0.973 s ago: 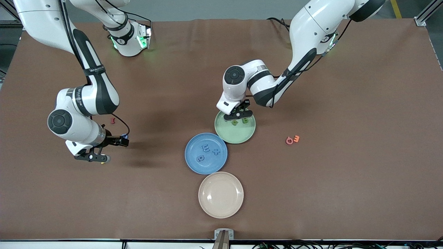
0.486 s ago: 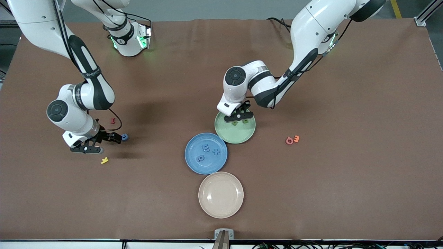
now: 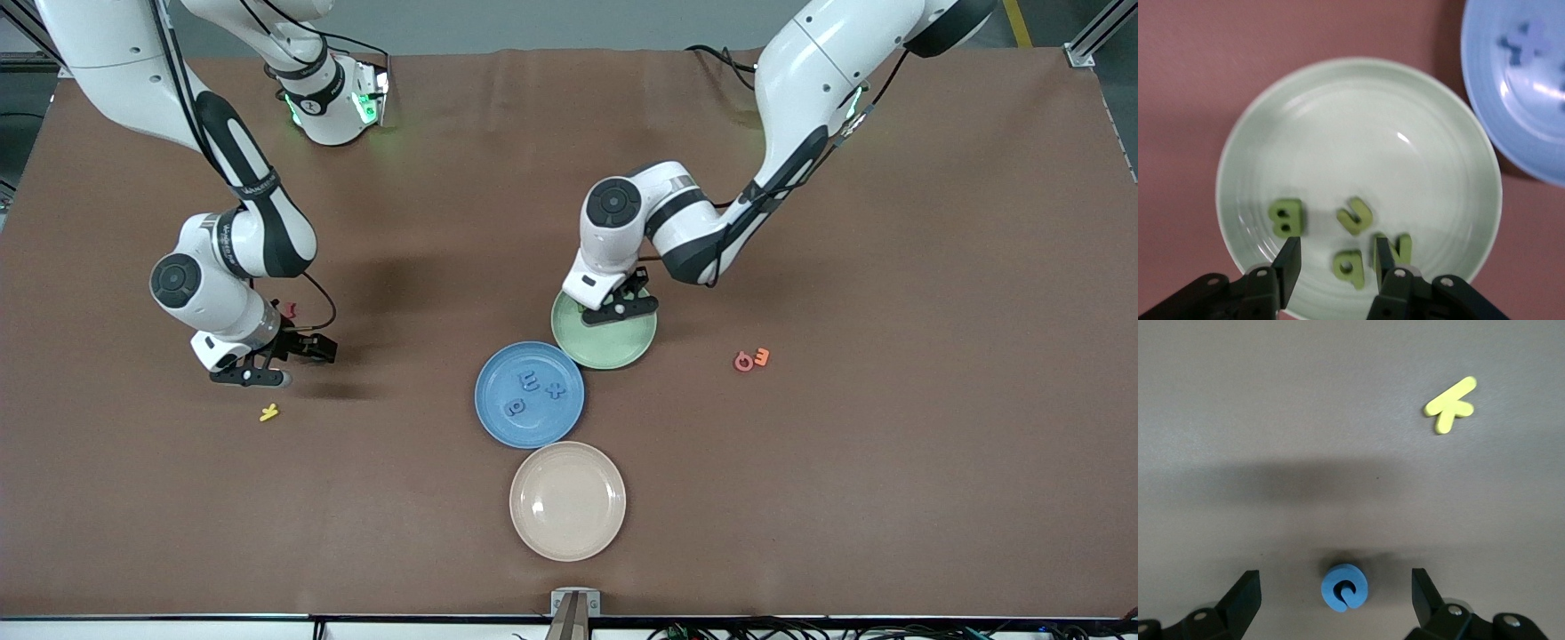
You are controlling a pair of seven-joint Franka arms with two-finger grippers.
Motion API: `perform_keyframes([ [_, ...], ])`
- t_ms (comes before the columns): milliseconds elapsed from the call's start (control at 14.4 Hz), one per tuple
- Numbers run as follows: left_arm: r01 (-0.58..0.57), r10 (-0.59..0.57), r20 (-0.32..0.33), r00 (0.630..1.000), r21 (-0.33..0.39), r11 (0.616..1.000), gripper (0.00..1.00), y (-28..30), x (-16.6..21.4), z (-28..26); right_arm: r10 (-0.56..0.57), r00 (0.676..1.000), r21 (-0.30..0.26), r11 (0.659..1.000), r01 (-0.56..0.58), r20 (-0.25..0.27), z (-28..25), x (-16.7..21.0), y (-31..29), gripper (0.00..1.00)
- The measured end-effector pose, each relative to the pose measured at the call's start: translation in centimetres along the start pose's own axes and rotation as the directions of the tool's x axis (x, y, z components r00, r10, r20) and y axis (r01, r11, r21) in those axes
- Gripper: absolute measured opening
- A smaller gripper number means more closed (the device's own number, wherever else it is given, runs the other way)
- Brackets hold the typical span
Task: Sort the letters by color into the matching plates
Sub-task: 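Grasp the blue c with the right gripper while the left gripper moves away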
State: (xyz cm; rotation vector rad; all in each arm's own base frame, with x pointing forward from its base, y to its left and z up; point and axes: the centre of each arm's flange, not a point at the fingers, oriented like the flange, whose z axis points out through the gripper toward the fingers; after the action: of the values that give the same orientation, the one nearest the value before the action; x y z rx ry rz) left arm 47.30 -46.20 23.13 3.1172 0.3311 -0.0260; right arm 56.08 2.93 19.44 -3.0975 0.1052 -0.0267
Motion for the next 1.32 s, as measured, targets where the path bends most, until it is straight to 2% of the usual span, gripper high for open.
perform_keyframes([
  [139,0.029,-0.030,-0.017,0.999,-0.011,1.000,0.67,-1.7,2.8,-1.2,0.000,1.000,0.000,1.000,0.000,-0.003,1.0,-0.4,0.0,1.00],
  [208,0.040,-0.040,-0.026,0.999,-0.015,0.999,0.78,-2.6,4.1,-1.8,0.000,1.000,0.000,1.000,0.000,0.001,1.3,-0.6,0.1,1.00],
  [278,0.053,-0.054,-0.034,0.998,-0.019,0.998,0.82,-3.3,5.2,-2.3,0.000,1.000,-0.001,1.000,0.000,0.006,1.7,-0.7,0.0,1.00],
  [695,0.064,-0.067,-0.087,0.994,-0.042,0.997,0.90,-8.2,11.4,-5.7,-0.010,1.000,-0.002,1.000,0.010,0.025,2.5,-1.3,-0.6,0.97],
  [764,0.066,-0.070,-0.094,0.993,-0.043,0.997,0.91,-8.9,12.1,-6.0,-0.010,1.000,-0.002,1.000,0.010,0.027,2.6,-1.4,-0.5,0.94],
  [834,0.067,-0.071,-0.098,0.993,-0.043,0.997,0.96,-9.5,12.6,-6.3,-0.010,0.999,-0.003,1.000,0.010,0.031,2.7,-1.5,-0.5,0.94],
  [973,0.050,-0.053,-0.102,0.993,-0.039,0.998,0.98,-10.4,13.4,-6.5,-0.010,0.999,-0.004,1.000,0.010,0.036,2.9,-1.7,-0.5,0.90],
  [1111,0.027,-0.030,-0.106,0.994,-0.034,0.999,0.98,-11.5,14.4,-7.0,-0.008,0.999,-0.004,1.000,0.009,0.035,2.8,-1.7,-0.4,0.86],
  [1250,0.021,-0.026,-0.087,0.996,-0.058,0.998,0.98,-12.9,15.5,-8.1,-0.006,0.999,-0.005,1.000,0.006,0.032,2.6,-1.6,-0.3,0.73],
  [1320,0.020,-0.026,-0.077,0.997,-0.075,0.997,0.98,-13.7,16.1,-8.8,-0.006,0.999,-0.005,1.000,0.006,0.032,2.7,-1.6,-0.3,0.73],
])
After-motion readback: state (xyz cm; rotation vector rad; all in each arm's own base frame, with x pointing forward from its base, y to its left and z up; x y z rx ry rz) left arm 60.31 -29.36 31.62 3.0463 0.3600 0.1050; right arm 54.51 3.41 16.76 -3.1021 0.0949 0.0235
